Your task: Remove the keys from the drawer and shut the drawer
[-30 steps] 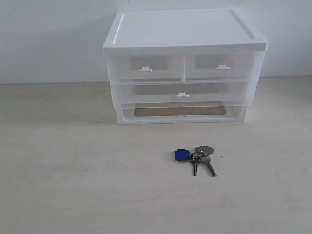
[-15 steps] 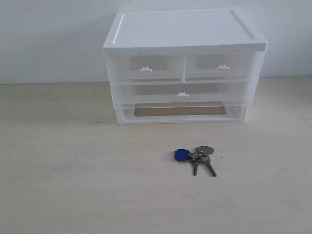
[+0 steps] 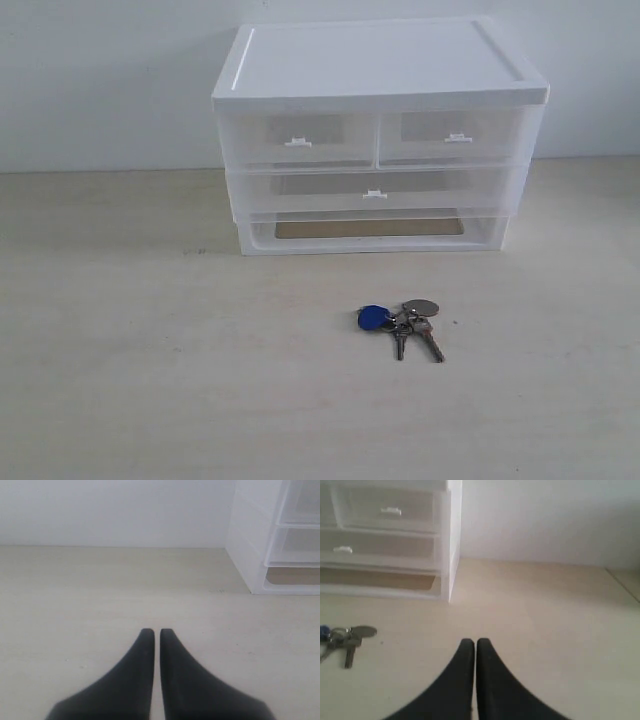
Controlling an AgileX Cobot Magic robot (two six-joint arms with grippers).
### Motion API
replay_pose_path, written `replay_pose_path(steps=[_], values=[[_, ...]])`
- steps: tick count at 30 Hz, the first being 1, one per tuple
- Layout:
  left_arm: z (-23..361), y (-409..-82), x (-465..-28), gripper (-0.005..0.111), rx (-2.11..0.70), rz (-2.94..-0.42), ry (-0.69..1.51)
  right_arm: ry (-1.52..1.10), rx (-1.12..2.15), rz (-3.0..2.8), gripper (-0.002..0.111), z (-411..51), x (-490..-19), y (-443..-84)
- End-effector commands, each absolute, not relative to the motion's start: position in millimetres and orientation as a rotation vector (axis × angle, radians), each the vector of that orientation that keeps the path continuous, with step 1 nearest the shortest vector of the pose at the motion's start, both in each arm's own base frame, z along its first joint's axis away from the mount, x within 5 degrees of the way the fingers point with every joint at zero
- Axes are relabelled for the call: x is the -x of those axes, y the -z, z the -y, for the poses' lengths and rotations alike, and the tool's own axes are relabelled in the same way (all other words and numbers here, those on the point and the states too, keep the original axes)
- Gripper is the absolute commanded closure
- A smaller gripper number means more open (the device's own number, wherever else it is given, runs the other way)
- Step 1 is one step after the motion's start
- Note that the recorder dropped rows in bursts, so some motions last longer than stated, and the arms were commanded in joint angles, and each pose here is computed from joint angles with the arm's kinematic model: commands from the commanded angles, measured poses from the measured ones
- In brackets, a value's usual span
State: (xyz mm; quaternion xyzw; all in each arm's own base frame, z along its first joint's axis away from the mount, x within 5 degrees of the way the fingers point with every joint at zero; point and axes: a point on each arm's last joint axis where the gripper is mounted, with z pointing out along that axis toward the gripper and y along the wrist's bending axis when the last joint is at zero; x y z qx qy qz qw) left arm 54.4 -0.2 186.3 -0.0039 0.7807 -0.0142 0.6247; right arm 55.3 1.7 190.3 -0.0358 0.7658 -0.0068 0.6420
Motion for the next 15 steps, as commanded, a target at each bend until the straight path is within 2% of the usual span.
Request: replay_pose_path(steps=[1, 15], values=[[0.3, -185.4, -54.3, 0.102, 0.011, -1.791, 0.037, 0.022, 0.082, -1.799, 0.108, -1.3, -54.0, -184.5], [0.3, -185.4, -54.3, 0.102, 0.011, -1.791, 0.037, 0.094, 0.172, -1.787, 0.108, -1.3, -54.2, -185.1]])
